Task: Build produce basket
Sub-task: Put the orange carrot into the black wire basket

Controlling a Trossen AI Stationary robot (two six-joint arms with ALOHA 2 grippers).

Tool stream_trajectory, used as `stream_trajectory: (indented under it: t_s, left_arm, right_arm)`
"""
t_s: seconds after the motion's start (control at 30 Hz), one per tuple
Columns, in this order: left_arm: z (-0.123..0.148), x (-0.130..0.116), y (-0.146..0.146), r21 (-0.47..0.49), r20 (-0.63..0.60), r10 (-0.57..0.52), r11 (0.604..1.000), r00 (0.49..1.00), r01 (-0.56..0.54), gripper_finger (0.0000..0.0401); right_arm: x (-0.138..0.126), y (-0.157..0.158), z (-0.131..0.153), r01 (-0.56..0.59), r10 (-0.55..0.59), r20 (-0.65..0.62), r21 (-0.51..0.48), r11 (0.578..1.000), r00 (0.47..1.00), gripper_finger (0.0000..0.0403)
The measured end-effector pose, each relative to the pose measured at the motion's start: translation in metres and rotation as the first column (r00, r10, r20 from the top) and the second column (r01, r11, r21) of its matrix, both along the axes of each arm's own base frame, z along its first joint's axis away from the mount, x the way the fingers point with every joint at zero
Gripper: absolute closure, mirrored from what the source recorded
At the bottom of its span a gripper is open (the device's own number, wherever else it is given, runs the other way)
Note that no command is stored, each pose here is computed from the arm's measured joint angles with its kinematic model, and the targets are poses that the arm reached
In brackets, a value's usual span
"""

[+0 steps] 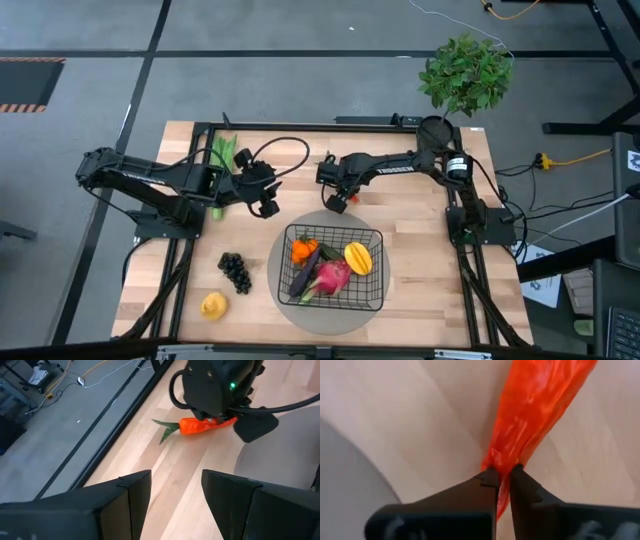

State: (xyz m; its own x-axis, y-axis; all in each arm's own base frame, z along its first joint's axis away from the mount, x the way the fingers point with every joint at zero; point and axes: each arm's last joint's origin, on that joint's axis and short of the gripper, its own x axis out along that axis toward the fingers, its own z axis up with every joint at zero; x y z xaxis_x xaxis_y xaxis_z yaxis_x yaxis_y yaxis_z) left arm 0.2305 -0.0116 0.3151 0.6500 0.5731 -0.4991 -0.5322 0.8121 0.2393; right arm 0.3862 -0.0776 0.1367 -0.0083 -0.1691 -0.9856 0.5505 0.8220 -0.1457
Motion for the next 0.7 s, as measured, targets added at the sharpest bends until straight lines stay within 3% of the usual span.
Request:
stream_trajectory:
  t_s: [0.23, 0.5, 0.57, 0.7]
  left_arm:
    - [0.000, 0.000, 0.000, -0.006, 0.006, 0.008, 1.000, 1.000, -0.008, 0.0235]
    - [-0.001, 0.000, 0.004, -0.008, 0.002, 0.029, 1.000, 1.000, -0.029, 0.0235]
    - [-0.001, -0.001, 0.004, -0.013, 0.004, 0.033, 0.999, 0.999, -0.033, 0.0235]
    - [-0.001, -0.001, 0.004, -0.017, 0.003, 0.040, 0.999, 0.999, -0.040, 0.0235]
  right_arm:
    - [0.003, 0.015, 0.028, -0.106, 0.105, -0.138, 0.000, 0.994, 0.985, 0.0401]
    - [0.004, 0.036, 0.111, -0.199, 0.152, -0.254, -0.172, 0.965, 0.955, 0.0402]
    - [0.005, 0.044, 0.128, -0.195, 0.151, -0.217, -0.202, 0.960, 0.964, 0.0403]
    - [-0.007, 0.067, 0.160, -0.245, 0.239, -0.094, -0.066, 0.967, 0.967, 0.0403]
